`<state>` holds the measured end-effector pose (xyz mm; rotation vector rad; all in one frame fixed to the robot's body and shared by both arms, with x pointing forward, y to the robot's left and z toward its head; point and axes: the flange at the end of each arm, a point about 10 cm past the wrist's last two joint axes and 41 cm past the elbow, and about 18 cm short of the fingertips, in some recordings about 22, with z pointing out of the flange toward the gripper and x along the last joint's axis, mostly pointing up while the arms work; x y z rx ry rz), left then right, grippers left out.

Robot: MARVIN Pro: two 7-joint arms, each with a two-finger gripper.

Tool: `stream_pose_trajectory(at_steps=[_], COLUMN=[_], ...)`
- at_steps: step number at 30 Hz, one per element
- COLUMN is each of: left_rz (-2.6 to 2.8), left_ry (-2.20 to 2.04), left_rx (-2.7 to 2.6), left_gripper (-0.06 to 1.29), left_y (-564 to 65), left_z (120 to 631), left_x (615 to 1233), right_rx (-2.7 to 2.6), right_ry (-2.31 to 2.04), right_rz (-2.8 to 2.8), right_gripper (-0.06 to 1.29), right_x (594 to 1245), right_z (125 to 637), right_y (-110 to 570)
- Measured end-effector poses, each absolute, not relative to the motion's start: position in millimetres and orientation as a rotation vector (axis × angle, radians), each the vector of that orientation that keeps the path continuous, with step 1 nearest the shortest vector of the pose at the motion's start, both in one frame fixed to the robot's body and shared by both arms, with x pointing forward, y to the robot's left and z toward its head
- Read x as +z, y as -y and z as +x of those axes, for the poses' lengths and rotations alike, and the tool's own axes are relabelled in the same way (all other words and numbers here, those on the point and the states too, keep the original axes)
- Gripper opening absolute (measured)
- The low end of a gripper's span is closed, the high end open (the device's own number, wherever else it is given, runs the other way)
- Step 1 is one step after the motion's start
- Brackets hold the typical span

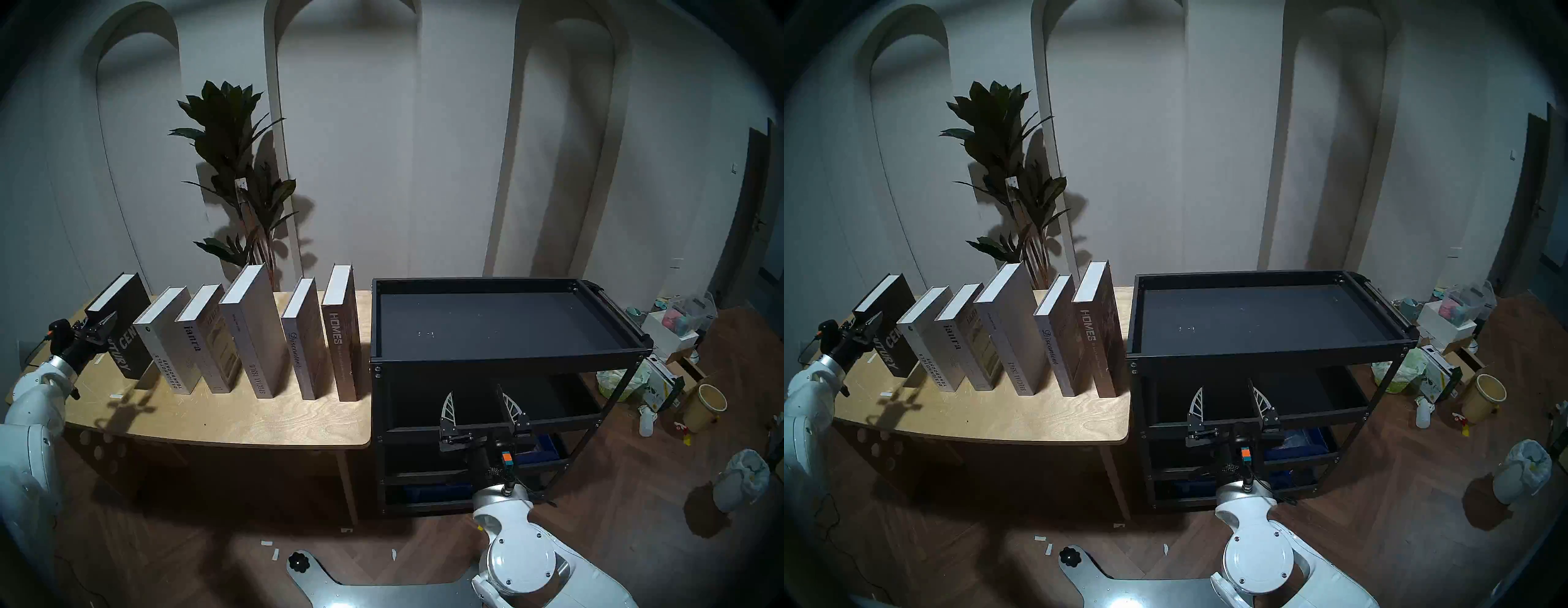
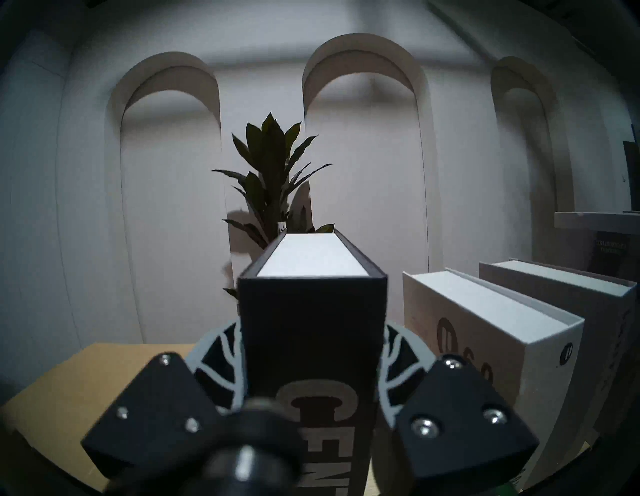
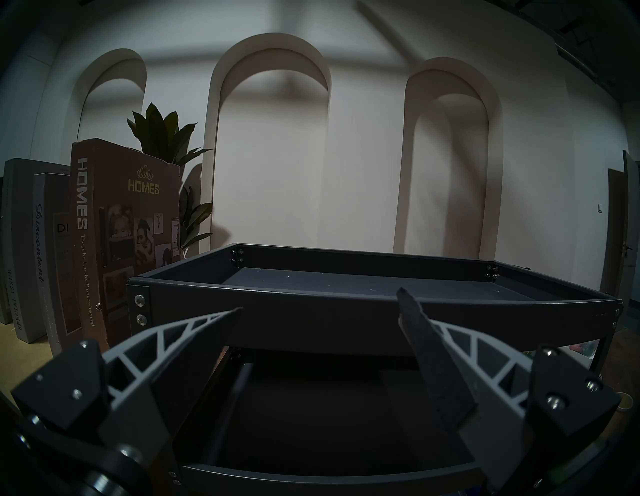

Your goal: Move the books from the display table onto the shelf, standing them upright with spines facing out and tallest at one end

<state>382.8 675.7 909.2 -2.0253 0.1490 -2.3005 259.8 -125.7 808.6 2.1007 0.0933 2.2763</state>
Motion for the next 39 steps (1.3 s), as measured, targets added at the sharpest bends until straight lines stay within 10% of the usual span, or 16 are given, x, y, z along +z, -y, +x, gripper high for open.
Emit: stream_pose_trajectory(at_steps=[39], left_rz=[-1.462], left_ry=[-0.313], left_rx=[-2.750], left_gripper=[0.46], left_y=[-656], left_z=[418], left_x=[1137], right_rx=[2.264], right_ry=[-0.095], right_rz=[2.105], right_gripper=[1.25], right_x=[804], right_z=[261], right_y=[125])
